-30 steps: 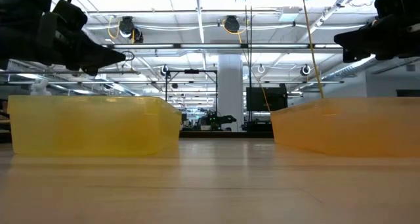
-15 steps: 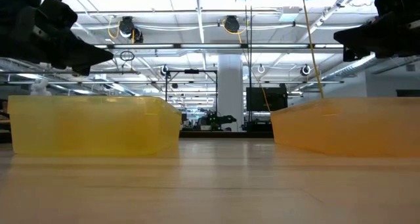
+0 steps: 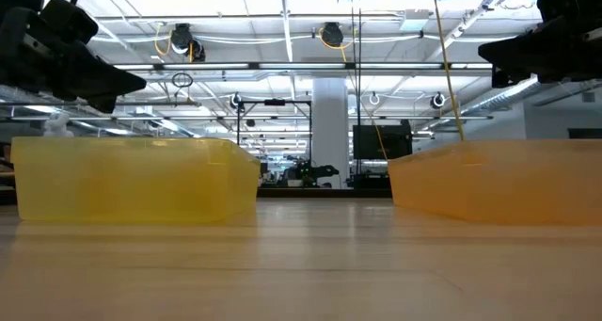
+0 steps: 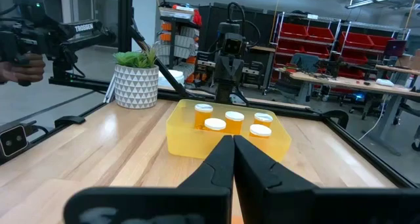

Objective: Pick and place medicine bottles into bin by pill shape (circle, oval)
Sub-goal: Return to Home Position

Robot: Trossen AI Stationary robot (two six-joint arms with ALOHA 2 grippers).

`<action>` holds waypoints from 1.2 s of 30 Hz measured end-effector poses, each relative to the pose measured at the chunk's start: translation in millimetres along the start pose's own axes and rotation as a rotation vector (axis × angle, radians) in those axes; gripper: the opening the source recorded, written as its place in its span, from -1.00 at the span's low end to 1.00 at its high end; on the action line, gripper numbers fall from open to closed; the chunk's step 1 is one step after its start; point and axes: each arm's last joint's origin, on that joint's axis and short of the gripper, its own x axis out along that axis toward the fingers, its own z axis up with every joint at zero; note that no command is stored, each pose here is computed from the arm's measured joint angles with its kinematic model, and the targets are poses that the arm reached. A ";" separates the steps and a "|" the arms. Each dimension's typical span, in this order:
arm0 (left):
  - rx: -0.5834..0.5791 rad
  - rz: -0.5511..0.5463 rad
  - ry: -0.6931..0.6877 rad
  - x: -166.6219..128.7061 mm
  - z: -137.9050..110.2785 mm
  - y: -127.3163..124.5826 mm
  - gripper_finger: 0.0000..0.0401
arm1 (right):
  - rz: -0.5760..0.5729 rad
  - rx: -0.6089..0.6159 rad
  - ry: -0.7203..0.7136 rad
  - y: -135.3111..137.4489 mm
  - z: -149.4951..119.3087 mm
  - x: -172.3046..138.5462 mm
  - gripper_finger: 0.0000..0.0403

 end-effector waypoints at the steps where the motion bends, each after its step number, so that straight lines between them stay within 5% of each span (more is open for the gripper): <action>1: 0.006 0.006 -0.005 -0.8 0.2 -0.3 -0.99 | 0.000 0.000 0.000 0.0 0.0 0.0 -1.00; 36: 0.178 -0.063 -0.165 -15.4 11.5 -7.6 -0.98 | 0.000 0.000 -0.001 0.0 0.1 0.0 -1.00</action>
